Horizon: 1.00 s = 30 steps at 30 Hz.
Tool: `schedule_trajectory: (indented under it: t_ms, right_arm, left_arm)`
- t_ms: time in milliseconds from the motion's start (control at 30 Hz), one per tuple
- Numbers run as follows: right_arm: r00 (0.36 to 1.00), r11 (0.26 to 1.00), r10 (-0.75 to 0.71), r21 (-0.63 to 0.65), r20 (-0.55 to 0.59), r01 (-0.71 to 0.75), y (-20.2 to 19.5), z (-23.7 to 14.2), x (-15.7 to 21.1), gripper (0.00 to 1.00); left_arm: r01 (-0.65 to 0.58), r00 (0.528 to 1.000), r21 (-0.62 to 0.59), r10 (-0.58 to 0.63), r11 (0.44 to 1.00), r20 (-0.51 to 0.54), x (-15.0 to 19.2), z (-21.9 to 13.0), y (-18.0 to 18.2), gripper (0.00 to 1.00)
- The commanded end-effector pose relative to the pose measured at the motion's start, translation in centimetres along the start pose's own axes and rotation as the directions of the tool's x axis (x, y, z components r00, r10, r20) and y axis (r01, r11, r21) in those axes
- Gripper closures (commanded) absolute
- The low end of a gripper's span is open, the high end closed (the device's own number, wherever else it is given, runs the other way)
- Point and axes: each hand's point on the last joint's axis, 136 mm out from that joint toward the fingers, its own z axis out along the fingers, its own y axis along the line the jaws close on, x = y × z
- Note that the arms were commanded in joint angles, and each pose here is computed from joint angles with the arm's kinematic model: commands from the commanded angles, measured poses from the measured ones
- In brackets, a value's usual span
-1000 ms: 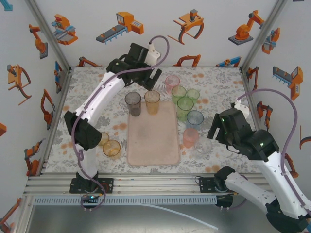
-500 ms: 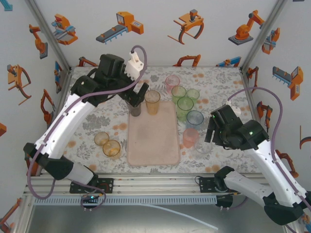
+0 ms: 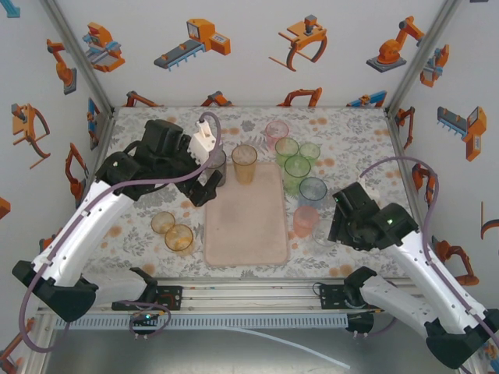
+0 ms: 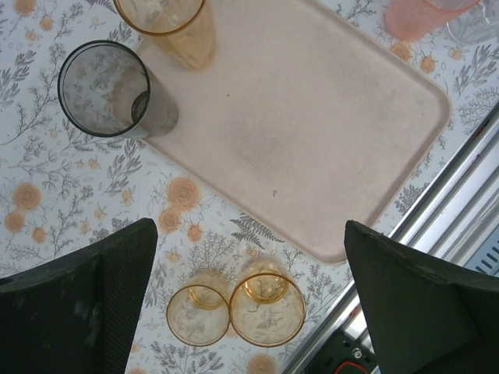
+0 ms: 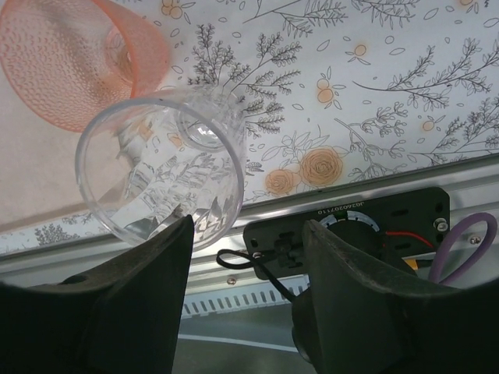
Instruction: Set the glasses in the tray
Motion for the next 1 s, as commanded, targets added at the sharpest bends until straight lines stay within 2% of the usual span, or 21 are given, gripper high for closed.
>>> schedule_trajectory:
  t_ms: [0,467,967]
  right_arm:
    - [0.999,0.999,0.028,-0.017,0.015,-0.028,0.3,0.5,0.0,0.46]
    - [0.999,0.997,0.020,0.068,0.037,-0.023,-0.8,1.8,-0.2,0.65]
    - [0.999,0.998,0.015,0.067,0.046,-0.019,-0.8,2.1,-0.3,0.76]
  left_arm:
    - [-0.008,1.000,0.010,0.008,1.000,0.019,0.2,-0.5,-0.2,0.03]
    - [0.067,0.997,-0.013,-0.066,0.998,0.045,0.0,-0.4,1.3,0.03]
    - [0.079,0.996,-0.006,-0.078,0.997,0.049,-0.4,-0.2,1.5,0.03]
